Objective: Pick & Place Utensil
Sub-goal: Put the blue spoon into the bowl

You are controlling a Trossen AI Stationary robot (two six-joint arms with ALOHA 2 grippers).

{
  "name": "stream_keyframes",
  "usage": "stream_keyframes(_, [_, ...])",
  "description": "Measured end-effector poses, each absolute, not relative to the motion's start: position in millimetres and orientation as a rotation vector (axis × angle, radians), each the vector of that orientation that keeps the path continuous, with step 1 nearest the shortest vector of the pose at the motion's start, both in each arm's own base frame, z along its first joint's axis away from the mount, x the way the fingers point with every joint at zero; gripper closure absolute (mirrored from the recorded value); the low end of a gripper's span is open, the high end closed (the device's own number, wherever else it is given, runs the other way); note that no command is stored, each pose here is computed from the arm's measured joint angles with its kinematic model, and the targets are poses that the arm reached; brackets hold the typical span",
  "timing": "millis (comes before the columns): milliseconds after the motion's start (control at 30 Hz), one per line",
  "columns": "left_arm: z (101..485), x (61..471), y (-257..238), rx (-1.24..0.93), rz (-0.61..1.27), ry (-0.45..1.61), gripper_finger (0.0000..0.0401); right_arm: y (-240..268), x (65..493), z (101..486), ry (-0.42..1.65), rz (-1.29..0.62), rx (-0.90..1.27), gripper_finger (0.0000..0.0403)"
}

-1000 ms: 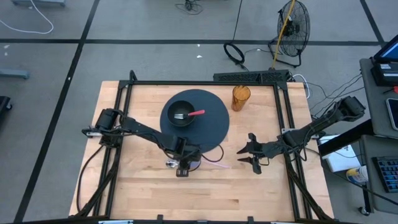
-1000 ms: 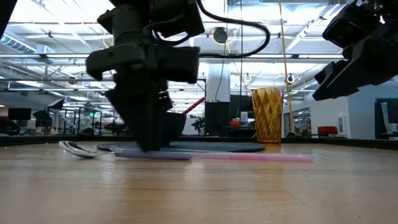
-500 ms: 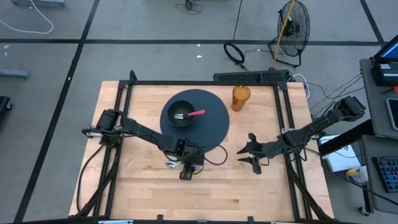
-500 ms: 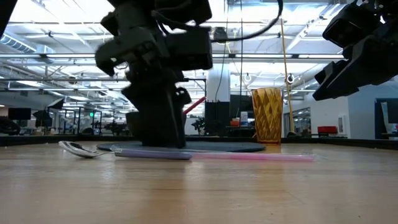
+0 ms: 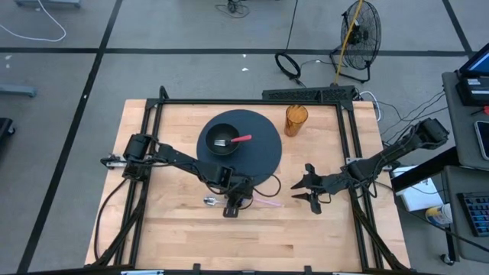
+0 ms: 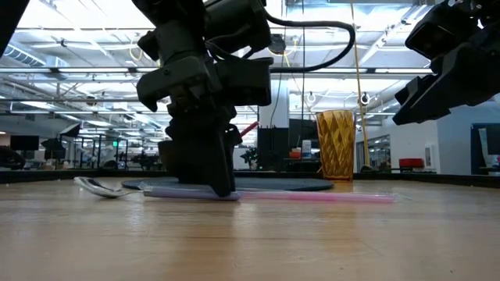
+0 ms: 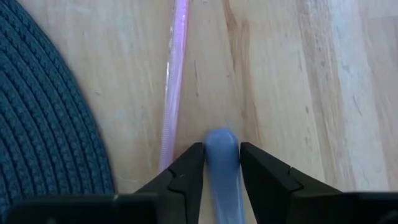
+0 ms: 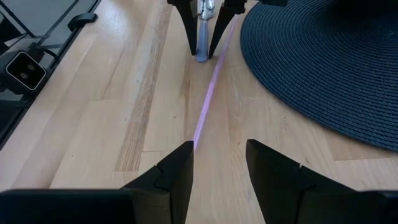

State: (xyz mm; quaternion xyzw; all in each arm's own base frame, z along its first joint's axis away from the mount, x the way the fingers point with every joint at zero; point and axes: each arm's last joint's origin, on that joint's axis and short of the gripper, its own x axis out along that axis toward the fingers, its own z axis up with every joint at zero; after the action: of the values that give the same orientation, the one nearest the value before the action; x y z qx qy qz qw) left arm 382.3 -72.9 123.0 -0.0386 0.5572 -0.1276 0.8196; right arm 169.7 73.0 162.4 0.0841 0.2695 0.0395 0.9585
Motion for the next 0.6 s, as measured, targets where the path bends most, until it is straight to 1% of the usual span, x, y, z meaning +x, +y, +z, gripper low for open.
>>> stream_keyframes(200, [116.6,381.3,-75.9,-0.071,-0.229,1.211,0.0289,73.0,169.7,162.4,0.547,0.080,0.171,0.0261])
stream_keyframes(467, [109.0,380.9,-86.0,-0.051,-0.245,1.219,0.0290,73.0,169.8,162.5,0.545,0.080,0.171,0.0261])
stream_keyframes(600, [108.7,379.8,-89.9,0.002,-0.242,1.214,0.0307,73.1,170.0,162.9,0.541,0.081,0.173,0.0261])
